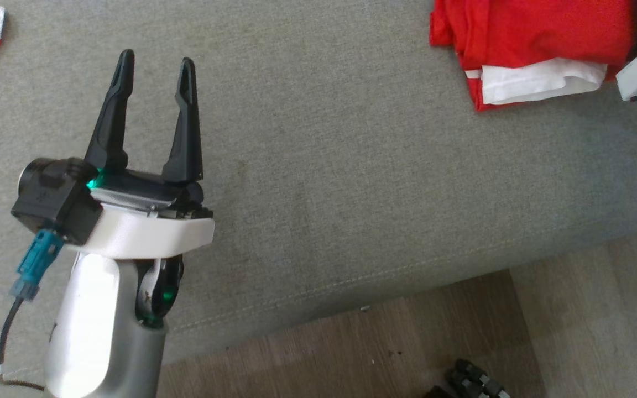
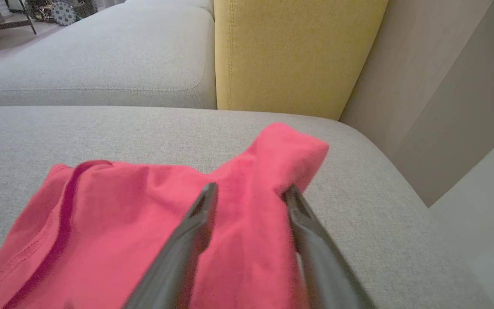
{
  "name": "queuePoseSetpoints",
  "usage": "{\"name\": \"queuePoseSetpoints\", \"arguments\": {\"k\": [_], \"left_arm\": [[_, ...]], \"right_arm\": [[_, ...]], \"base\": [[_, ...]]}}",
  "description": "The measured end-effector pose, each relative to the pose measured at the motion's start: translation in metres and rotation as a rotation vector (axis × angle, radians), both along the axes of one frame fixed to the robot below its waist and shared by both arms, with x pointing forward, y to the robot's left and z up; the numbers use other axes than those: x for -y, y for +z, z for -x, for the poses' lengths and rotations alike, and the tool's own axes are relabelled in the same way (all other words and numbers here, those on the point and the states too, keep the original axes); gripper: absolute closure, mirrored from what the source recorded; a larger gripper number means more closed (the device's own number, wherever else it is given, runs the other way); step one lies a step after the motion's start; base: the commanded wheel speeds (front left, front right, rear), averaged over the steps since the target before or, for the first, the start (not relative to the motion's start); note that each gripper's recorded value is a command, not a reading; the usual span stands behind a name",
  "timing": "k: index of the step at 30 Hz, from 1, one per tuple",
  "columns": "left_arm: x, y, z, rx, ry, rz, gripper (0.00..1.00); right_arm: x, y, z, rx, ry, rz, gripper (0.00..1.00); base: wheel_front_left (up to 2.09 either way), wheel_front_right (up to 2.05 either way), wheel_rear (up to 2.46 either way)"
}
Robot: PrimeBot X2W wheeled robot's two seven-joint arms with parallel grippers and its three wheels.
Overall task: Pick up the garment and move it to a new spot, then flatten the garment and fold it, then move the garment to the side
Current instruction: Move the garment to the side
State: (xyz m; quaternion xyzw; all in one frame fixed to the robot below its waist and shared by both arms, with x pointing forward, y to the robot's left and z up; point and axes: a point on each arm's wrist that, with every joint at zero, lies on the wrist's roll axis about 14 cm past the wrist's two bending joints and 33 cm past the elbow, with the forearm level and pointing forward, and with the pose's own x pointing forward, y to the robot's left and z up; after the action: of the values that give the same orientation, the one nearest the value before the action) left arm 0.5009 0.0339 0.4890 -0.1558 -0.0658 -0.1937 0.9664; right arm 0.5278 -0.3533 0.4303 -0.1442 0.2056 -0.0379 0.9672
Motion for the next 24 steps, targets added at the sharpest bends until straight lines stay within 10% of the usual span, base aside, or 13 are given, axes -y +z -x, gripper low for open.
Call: {"name": "queuePoseSetpoints", "arguments": {"k": [24], "left_arm": [[-0.035, 0.047, 0.032, 0.046, 0.103, 0.032, 0.00]], "right_arm": [[-0.094, 0.104, -0.027, 0.367, 0.181, -0.206, 0.00]], "base": [[0.00, 0.00, 0.00]]}}
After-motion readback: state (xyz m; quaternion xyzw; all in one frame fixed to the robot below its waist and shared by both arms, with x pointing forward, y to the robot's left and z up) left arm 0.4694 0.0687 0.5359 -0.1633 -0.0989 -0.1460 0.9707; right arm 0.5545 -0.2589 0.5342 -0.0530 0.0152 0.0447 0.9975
